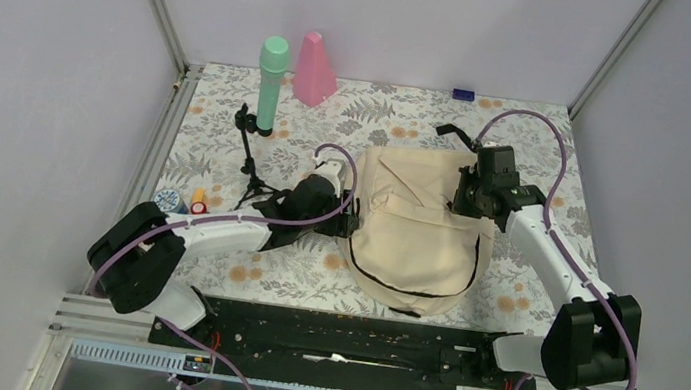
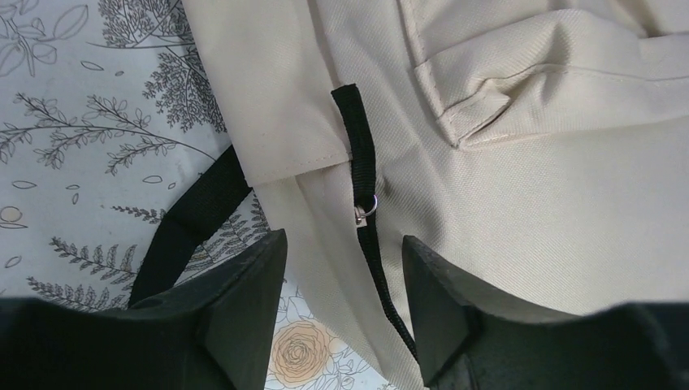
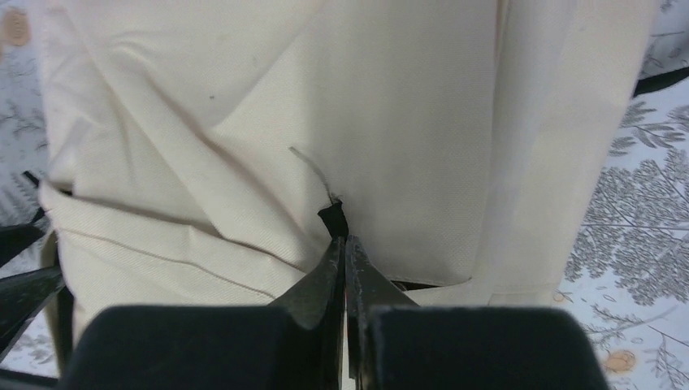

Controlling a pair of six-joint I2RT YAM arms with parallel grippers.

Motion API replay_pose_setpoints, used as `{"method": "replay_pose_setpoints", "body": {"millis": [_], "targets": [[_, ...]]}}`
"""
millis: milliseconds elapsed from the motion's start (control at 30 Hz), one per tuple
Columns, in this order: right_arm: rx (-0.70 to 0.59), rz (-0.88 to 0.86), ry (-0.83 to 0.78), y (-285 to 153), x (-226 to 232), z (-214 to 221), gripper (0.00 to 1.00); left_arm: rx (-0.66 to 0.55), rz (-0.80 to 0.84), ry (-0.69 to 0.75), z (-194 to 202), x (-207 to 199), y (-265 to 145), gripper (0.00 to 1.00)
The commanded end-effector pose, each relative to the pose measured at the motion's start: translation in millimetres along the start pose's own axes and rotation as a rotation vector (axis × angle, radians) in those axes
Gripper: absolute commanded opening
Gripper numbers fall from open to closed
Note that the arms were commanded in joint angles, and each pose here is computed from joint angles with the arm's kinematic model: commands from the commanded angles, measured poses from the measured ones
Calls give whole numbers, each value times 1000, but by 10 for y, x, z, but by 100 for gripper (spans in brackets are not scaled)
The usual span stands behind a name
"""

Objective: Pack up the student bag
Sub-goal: Unzip the student bag at the center of the board.

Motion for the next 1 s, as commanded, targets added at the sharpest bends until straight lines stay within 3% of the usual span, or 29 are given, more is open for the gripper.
{"method": "replay_pose_setpoints", "body": {"millis": [0, 167, 267, 433, 967], "targets": [[-13, -152, -3, -130, 98, 6, 0, -35, 16, -5, -56, -15, 51, 53], [4, -263, 20, -128, 196, 15, 0, -22, 24, -9, -19, -14, 86, 39], [17, -294, 38, -92, 237, 9, 0, -24, 46, -12, -5, -24, 100, 20], [38, -343, 61, -23, 321, 29, 0, -44, 76, 1, -16, -43, 99, 0], [25, -406, 10, 6, 871, 102, 0, -68, 136, 15, -70, -93, 65, 0]]}}
Point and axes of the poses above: each gripper's point midway between its finger pads, its own y axis out along the fingers, its own x axis along the line the jaws close on, z = x × y, the point moved 10 cm from there along -y, back along the fingers, and after that the axes turned 12 degrees about y, right-handed, at the moved point
